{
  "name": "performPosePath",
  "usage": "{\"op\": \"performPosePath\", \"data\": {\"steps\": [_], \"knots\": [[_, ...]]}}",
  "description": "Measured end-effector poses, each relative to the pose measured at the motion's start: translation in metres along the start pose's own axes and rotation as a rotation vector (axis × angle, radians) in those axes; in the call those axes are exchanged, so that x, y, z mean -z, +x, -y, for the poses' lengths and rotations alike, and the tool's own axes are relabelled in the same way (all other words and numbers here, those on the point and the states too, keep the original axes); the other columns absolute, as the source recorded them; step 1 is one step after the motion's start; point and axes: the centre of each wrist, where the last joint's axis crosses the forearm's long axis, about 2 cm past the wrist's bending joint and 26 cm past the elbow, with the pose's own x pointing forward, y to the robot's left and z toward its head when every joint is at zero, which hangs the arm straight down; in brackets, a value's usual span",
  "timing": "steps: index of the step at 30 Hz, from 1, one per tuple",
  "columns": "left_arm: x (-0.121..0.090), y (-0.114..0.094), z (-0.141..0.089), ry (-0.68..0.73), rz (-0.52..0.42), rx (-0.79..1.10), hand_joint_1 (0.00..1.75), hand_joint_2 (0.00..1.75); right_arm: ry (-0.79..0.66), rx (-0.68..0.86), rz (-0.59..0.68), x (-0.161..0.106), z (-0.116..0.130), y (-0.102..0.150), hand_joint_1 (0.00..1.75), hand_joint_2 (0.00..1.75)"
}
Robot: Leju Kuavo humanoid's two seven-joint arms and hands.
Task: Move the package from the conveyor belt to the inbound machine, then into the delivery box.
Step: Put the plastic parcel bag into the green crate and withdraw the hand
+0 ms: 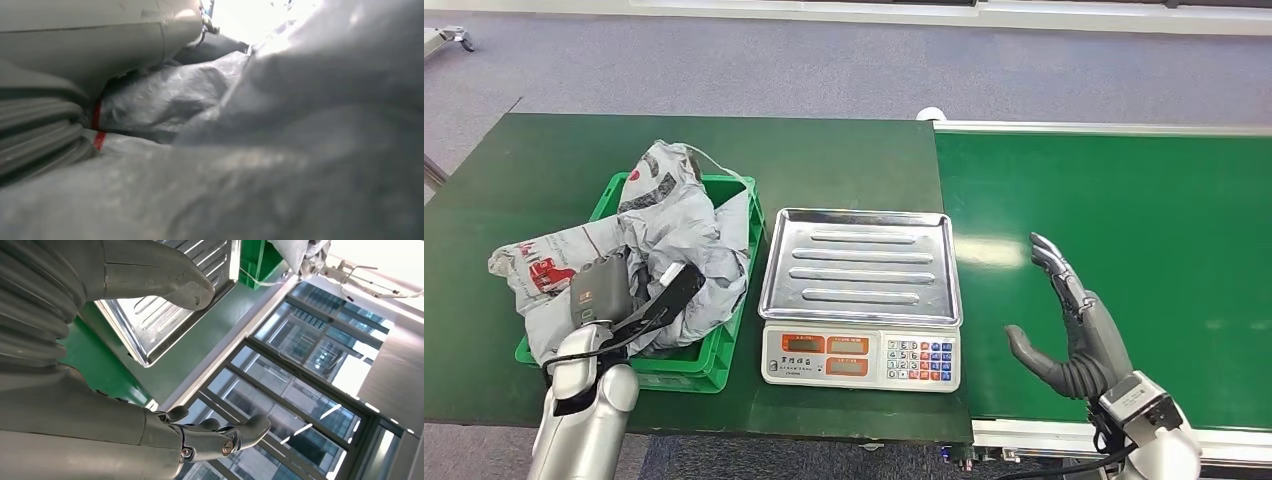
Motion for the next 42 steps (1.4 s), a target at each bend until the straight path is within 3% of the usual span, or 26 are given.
{"op": "performPosePath", "data": {"steps": [6,12,19,24,29,31,34,39,42], "knots": [[0.0,0.01,-0.007,0.202,0.155,-0.274,0.0,1.75,0.004,0.006,0.003,0.001,-0.002,0.0,0.0,1.75],[0.001,0.025,-0.02,0.528,0.268,-0.322,0.0,1.75,0.007,0.004,0.002,0.002,-0.002,0.0,0.0,1.75],[0.002,0.035,-0.023,0.614,0.324,-0.327,0.0,1.75,0.009,0.002,0.002,0.002,-0.001,0.0,0.0,1.75],[-0.001,0.049,-0.03,0.753,0.485,-0.32,0.0,1.75,0.006,0.005,0.008,0.003,-0.001,0.0,0.0,1.75],[-0.005,0.063,-0.04,0.864,0.525,-0.462,0.0,1.75,0.007,0.009,0.019,0.006,-0.002,0.0,0.0,1.75],[-0.007,0.067,-0.04,0.832,0.518,-0.661,0.0,1.75,0.005,0.013,0.025,0.006,-0.002,0.0,0.0,1.75],[-0.013,0.082,-0.032,0.675,0.574,-0.994,0.0,1.75,0.005,0.016,0.031,0.007,-0.001,0.0,0.0,1.75],[-0.022,0.101,-0.026,0.527,0.662,-1.143,0.0,1.75,0.01,0.019,0.038,0.008,0.0,0.0,0.0,1.75],[-0.031,0.112,-0.016,0.336,0.706,-1.318,0.0,1.75,0.011,0.039,0.052,0.011,-0.001,-0.002,0.0,1.75]]}}
